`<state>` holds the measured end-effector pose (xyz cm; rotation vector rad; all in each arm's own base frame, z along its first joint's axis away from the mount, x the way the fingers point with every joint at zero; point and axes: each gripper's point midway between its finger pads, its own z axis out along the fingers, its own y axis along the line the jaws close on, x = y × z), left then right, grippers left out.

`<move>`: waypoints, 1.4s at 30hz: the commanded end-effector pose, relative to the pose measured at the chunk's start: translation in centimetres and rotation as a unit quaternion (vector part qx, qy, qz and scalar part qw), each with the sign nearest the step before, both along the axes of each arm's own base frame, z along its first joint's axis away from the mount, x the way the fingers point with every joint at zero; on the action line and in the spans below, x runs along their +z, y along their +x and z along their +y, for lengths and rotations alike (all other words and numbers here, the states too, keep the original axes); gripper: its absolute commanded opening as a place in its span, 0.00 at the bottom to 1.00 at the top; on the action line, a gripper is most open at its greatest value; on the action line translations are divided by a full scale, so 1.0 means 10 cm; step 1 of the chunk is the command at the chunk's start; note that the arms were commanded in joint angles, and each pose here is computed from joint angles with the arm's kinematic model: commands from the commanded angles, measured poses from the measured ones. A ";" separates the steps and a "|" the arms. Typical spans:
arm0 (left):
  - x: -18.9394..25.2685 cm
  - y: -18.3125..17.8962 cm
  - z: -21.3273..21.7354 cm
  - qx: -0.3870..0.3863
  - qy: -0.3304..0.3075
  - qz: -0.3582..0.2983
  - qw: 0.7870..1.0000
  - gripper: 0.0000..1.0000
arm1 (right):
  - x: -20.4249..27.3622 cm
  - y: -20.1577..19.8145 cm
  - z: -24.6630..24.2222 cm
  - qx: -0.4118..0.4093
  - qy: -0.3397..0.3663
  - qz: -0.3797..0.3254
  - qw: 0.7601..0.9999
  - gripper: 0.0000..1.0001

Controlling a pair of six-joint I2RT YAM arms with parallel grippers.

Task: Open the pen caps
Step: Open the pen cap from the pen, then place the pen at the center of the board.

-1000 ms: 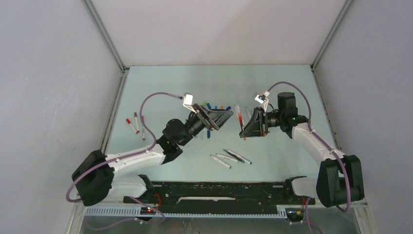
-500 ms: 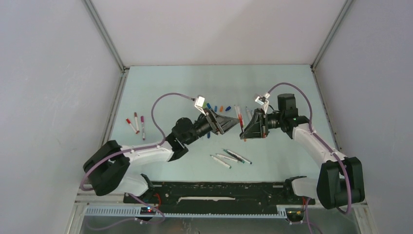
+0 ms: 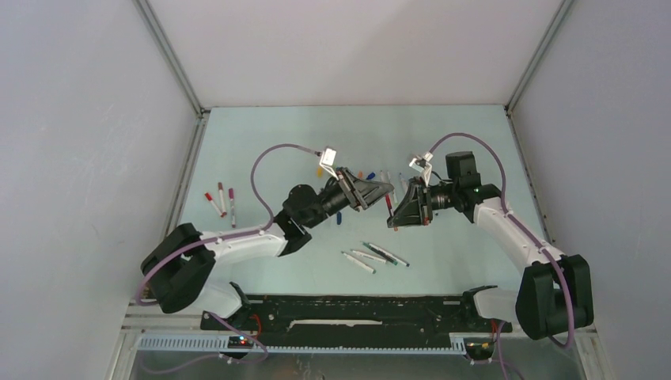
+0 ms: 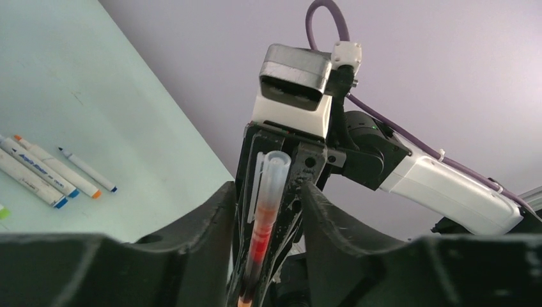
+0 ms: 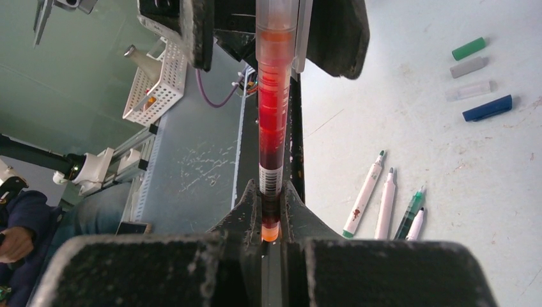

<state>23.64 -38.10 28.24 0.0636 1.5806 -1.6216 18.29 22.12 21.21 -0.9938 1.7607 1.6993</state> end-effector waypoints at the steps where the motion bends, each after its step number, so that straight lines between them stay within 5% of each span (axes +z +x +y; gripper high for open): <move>1: 0.28 0.02 -0.06 -0.009 -0.024 -0.026 0.999 0.43 | 0.06 0.05 0.02 -0.001 -0.002 -0.020 1.000 0.00; 7: 0.34 0.06 -0.08 0.002 -0.008 -0.040 0.999 0.41 | 0.06 0.06 0.02 -0.002 -0.003 -0.020 1.000 0.00; 11: 0.36 0.06 -0.09 -0.003 -0.005 -0.048 0.999 0.12 | 0.07 0.06 0.01 -0.002 -0.003 -0.021 1.000 0.00; 14: 0.38 0.05 -0.08 -0.004 -0.007 -0.053 0.999 0.00 | 0.07 0.05 0.01 -0.002 -0.003 -0.020 1.000 0.00; 25: 1.59 0.87 0.63 0.152 -0.032 -0.186 0.970 0.00 | 0.02 -0.08 0.10 0.036 0.005 0.002 0.999 0.00; 30: 1.83 0.93 0.92 0.201 -0.047 -0.207 0.956 0.00 | 0.00 -0.08 0.12 0.036 0.001 0.004 0.999 0.00; 35: 1.57 0.86 1.06 0.207 -0.007 -0.183 0.961 0.00 | -0.17 0.04 0.04 -0.001 -0.076 -0.073 0.994 0.00; 42: 0.79 0.56 1.44 0.224 0.090 -0.113 0.964 0.00 | -0.65 0.27 -0.35 -0.040 -0.254 -0.179 0.950 0.00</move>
